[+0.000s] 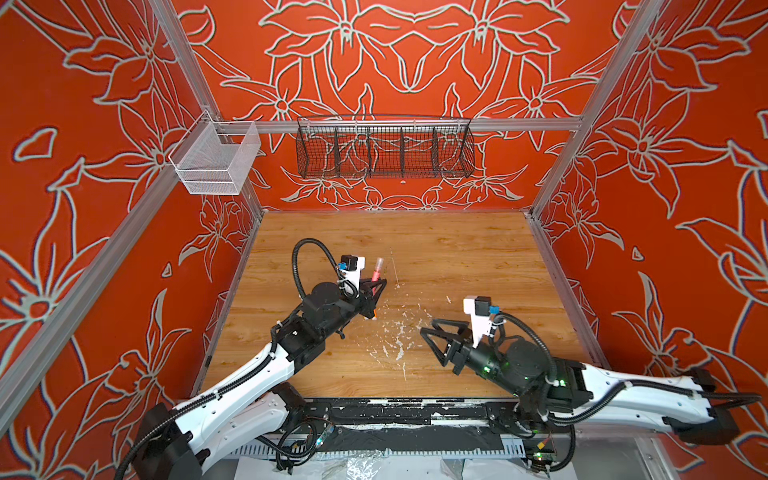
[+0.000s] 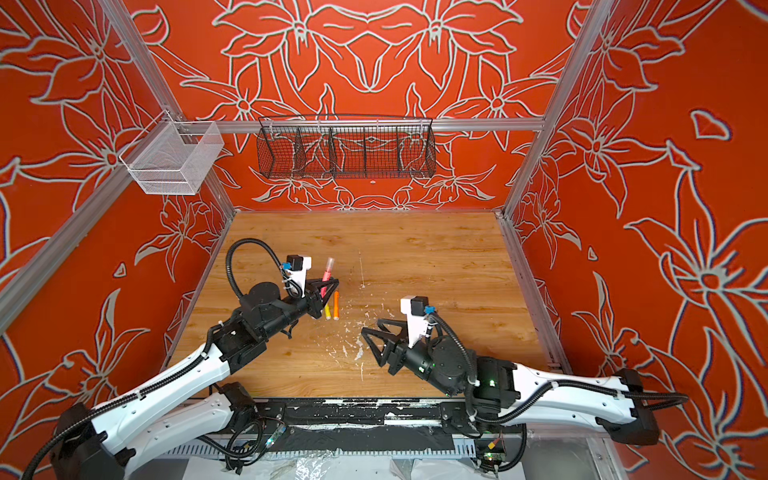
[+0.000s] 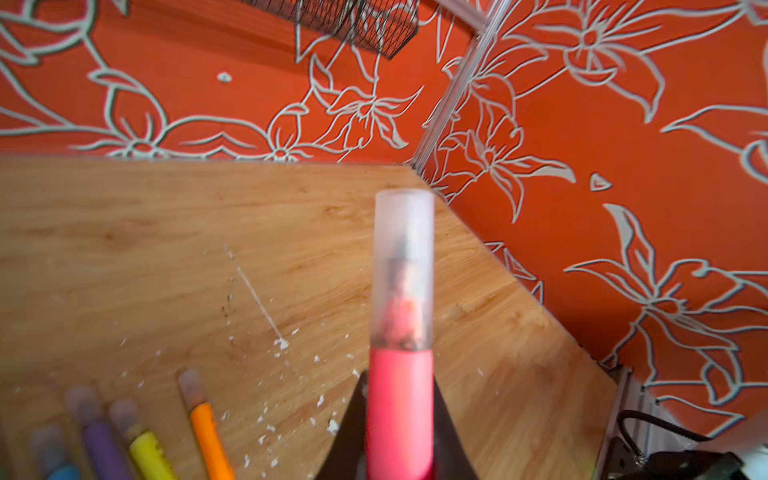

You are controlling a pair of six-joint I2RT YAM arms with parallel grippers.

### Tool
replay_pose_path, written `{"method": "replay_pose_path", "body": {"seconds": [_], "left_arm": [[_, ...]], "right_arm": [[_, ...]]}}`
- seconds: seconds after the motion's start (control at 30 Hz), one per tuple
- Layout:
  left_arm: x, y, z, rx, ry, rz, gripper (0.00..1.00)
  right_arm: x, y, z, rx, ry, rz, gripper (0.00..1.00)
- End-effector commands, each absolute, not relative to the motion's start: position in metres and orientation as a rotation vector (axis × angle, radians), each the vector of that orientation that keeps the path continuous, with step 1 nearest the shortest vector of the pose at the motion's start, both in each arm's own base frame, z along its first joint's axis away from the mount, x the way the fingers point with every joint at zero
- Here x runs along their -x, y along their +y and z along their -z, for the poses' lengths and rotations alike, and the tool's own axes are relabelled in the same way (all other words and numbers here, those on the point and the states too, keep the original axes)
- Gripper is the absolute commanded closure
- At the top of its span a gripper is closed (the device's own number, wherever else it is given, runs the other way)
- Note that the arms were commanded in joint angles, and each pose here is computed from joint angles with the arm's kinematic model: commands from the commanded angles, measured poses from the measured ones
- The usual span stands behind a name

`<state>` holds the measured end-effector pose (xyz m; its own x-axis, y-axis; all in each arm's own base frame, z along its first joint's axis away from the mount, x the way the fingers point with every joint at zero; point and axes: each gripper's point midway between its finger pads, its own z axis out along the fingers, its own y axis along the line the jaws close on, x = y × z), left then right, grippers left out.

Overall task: Insert the pens into the pen caps
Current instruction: 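Open the right gripper and withdraw it from the capped pink marker, then lower the capped pink marker beside the orange marker with the left gripper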

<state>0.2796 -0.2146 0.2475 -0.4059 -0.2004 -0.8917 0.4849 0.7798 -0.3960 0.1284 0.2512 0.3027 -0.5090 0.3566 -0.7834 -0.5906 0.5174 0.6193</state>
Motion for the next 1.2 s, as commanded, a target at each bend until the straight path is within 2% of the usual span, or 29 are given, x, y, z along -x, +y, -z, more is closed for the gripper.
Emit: {"method": "replay_pose_path", "body": {"seconds": [0.0, 0.3, 0.57, 0.83, 1.17], "left_arm": [[-0.295, -0.201, -0.237, -0.063, 1.907, 0.622, 1.00], [-0.311, -0.218, -0.155, 0.145, 2.257, 0.313, 1.00], [-0.329, -0.232, -0.103, 0.207, 2.391, 0.124, 1.00], [-0.339, -0.225, -0.055, 0.252, 2.498, -0.187, 1.00], [-0.341, -0.226, -0.031, 0.213, 2.525, -0.259, 1.00]], "right_arm": [[-0.144, 0.215, -0.272, 0.144, 1.810, -0.963, 0.40], [-0.158, 0.154, -0.253, -0.029, 1.773, -0.824, 0.40], [-0.161, 0.159, -0.246, 0.020, 1.808, -0.739, 0.38], [-0.166, 0.174, -0.239, 0.081, 1.866, -0.653, 0.37], [-0.169, 0.168, -0.231, 0.043, 1.879, -0.677, 0.37]]}}
